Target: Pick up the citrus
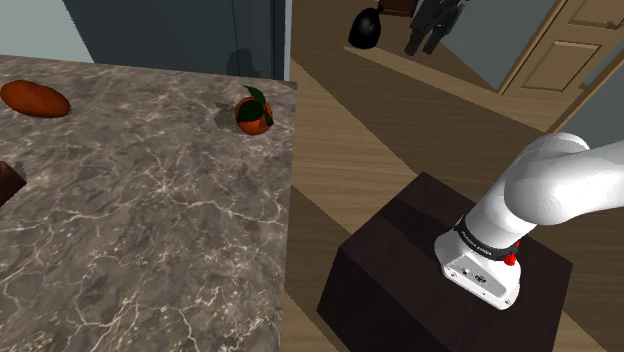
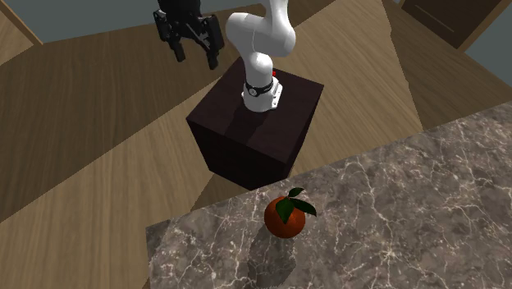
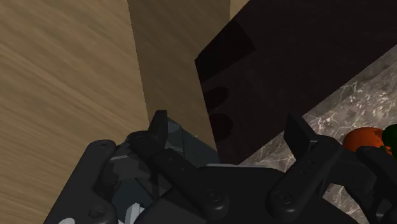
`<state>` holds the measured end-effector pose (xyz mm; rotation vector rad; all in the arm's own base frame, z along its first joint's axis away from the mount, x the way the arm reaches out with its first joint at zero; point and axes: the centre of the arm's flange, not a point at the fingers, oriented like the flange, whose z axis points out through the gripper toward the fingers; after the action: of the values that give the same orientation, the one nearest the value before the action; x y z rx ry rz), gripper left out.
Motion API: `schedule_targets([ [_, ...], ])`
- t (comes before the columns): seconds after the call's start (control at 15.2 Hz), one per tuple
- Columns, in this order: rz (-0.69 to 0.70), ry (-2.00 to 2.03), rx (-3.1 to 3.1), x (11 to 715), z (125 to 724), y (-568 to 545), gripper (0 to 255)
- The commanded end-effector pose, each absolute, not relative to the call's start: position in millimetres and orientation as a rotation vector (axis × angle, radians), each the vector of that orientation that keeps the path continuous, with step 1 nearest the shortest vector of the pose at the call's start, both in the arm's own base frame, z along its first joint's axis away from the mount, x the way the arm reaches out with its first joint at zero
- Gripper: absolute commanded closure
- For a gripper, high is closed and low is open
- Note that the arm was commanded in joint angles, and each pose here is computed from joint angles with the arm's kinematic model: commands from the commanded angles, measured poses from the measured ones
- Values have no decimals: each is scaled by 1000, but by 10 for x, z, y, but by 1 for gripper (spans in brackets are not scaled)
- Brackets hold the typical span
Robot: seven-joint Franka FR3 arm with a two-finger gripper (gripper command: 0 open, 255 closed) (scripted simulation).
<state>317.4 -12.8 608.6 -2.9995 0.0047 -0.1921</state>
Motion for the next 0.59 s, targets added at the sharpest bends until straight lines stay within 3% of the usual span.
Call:
schedule_targets([
  [0.0,-192,5,-2999,3174,6086,-128,0],
  [0.53,-185,29,-2979,3706,5916,741,0],
])
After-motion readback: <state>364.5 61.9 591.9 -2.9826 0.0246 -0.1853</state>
